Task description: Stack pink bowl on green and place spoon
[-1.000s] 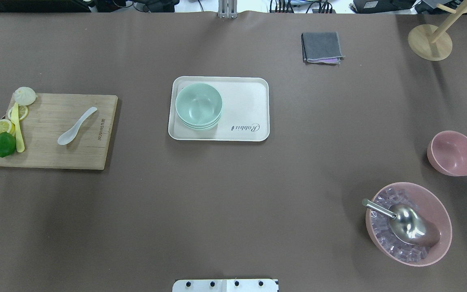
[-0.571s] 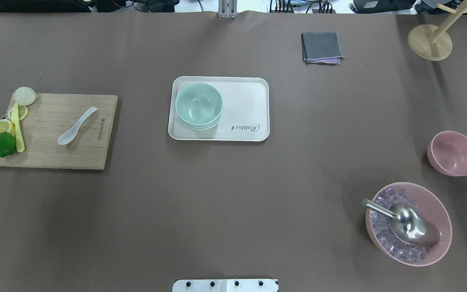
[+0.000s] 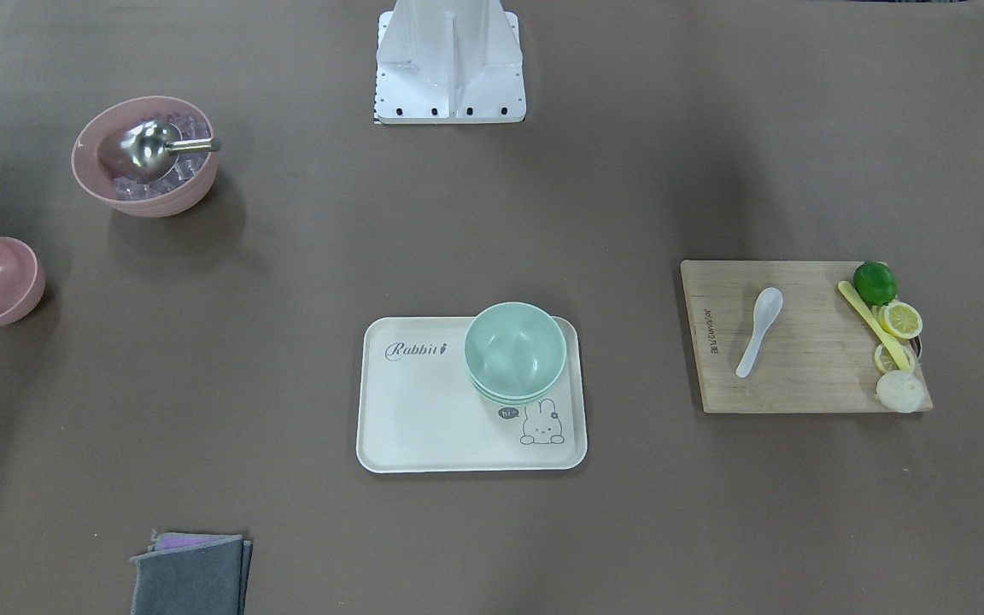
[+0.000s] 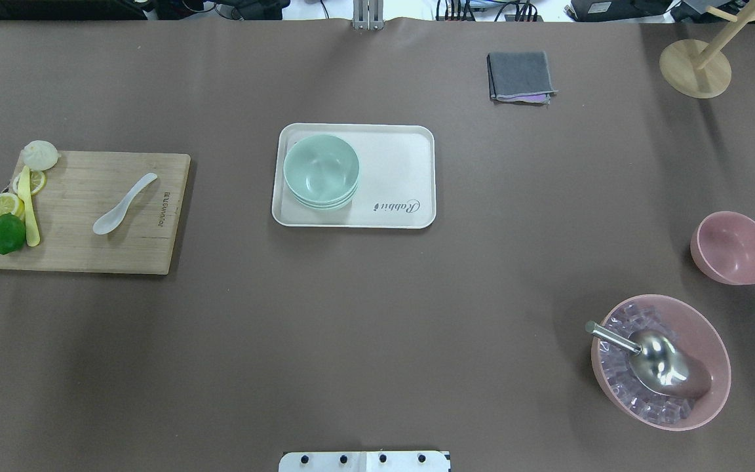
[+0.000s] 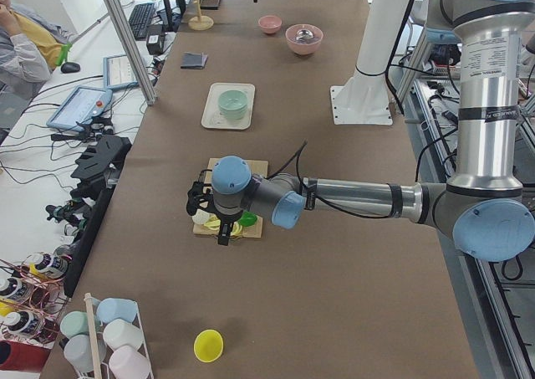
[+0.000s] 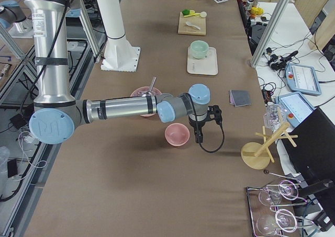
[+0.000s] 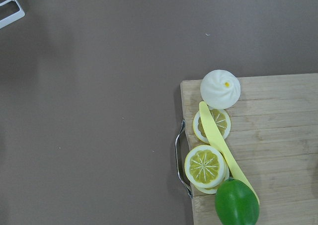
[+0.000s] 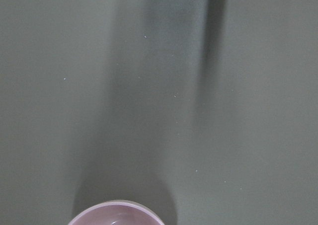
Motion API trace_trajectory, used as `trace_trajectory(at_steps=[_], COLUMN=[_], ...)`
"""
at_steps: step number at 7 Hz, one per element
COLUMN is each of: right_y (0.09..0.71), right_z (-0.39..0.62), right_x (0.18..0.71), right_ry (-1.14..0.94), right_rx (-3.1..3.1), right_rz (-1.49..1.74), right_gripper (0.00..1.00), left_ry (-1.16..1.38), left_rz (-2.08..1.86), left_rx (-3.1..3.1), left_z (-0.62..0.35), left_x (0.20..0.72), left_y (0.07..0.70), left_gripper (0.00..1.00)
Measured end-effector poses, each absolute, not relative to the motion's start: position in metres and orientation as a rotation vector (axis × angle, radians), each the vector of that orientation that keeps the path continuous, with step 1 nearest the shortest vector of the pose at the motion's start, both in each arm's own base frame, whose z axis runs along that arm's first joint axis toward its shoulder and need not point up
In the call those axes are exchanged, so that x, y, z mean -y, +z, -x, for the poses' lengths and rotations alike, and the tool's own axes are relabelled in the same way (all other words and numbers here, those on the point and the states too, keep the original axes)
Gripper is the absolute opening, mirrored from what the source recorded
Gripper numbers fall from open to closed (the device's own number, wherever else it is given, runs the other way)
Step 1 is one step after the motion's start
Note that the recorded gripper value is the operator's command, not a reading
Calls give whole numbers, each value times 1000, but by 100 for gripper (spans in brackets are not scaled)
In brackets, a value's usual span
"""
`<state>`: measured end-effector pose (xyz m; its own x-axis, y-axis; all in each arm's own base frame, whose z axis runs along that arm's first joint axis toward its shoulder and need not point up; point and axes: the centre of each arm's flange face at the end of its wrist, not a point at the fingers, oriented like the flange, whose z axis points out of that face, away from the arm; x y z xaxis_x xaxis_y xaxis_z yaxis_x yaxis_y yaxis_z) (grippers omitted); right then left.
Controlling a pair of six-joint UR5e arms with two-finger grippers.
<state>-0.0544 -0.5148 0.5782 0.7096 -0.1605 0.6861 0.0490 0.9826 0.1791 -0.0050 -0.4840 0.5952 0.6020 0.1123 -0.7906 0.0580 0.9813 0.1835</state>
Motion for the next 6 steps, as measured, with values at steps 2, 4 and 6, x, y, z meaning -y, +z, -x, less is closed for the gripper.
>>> trace_trajectory(at_steps=[2, 4, 6], right_y=[577, 583, 614], right_z=[63, 89, 108], right_x=[515, 510, 503], right_ry=[-132, -177, -211], right_rx=[781, 782, 781], right_rz=[-146, -115, -92], right_gripper=[100, 100, 99], left_ry=[34, 37, 37], left_rz=[-197, -205, -210], left_rx=[-933, -928, -928], left_z=[5, 5, 5], left_x=[479, 478, 479], left_y=[597, 598, 597], left_gripper=[98, 98, 98])
